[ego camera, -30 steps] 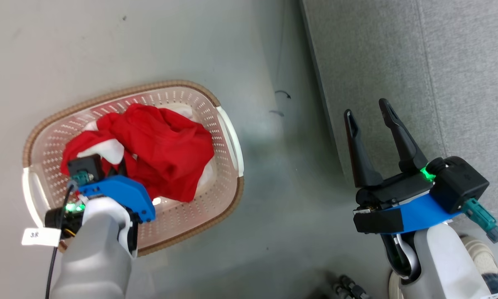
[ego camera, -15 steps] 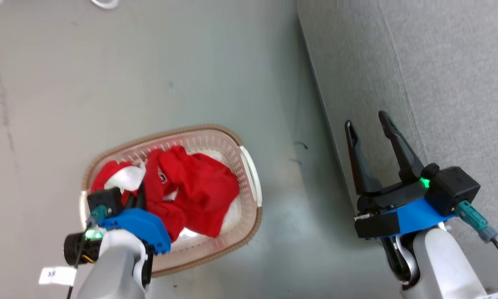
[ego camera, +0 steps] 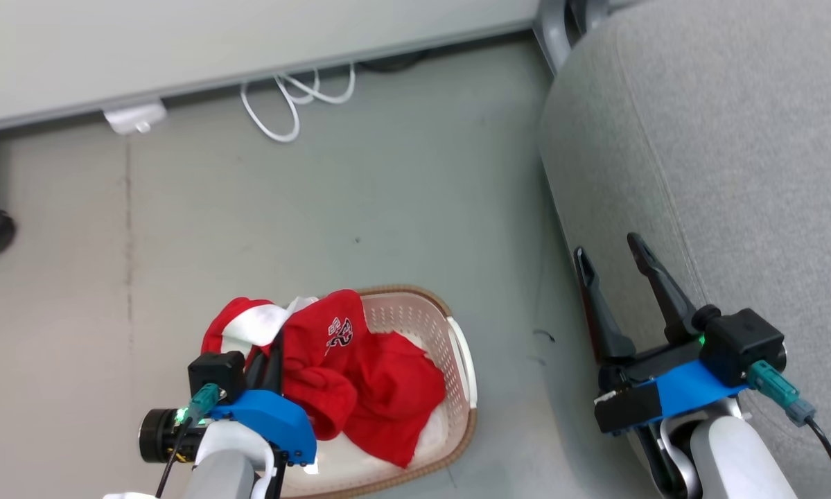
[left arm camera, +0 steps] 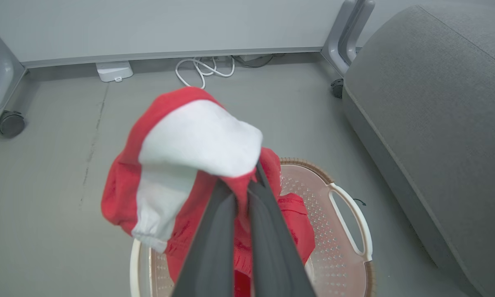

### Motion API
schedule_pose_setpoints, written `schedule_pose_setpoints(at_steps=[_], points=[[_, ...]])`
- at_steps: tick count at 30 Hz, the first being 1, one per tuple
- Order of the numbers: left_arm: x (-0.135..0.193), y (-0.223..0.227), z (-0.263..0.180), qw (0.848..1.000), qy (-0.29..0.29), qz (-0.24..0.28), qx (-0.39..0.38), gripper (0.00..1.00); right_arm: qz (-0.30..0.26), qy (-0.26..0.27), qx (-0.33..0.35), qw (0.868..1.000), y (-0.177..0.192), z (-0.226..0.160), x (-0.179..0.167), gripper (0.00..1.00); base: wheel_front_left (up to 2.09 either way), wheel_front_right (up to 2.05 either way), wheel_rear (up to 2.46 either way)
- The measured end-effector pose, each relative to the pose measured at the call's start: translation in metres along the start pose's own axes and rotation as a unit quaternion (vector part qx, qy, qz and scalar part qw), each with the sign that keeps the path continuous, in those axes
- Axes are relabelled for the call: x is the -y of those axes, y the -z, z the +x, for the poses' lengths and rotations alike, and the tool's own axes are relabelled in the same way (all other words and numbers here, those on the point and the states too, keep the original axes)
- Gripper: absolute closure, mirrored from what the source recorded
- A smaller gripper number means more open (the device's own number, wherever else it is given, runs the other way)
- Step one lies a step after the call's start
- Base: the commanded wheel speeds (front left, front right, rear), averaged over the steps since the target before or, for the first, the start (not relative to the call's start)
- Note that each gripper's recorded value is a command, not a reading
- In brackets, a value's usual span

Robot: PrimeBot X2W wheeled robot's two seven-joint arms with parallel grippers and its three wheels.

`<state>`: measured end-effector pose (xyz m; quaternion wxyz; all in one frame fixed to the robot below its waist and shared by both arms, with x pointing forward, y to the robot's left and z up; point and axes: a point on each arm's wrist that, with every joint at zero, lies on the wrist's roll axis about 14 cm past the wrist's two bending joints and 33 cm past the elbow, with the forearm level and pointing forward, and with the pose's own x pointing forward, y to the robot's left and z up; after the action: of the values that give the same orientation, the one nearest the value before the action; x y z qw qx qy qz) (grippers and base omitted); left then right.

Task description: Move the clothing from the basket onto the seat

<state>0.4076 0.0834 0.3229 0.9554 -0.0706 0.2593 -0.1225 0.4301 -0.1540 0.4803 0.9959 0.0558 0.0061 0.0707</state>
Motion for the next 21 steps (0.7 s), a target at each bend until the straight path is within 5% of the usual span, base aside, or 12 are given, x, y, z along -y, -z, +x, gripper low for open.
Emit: schedule_pose_setpoints(at_steps=[21], points=[[0.073,-0.14,-0.034,0.972,0.118,0.099,0.18,1.0,0.005,-0.015,0.032,0.999,-0.033,-0.039,-0.019,0.0,0.0,0.0,0.0]])
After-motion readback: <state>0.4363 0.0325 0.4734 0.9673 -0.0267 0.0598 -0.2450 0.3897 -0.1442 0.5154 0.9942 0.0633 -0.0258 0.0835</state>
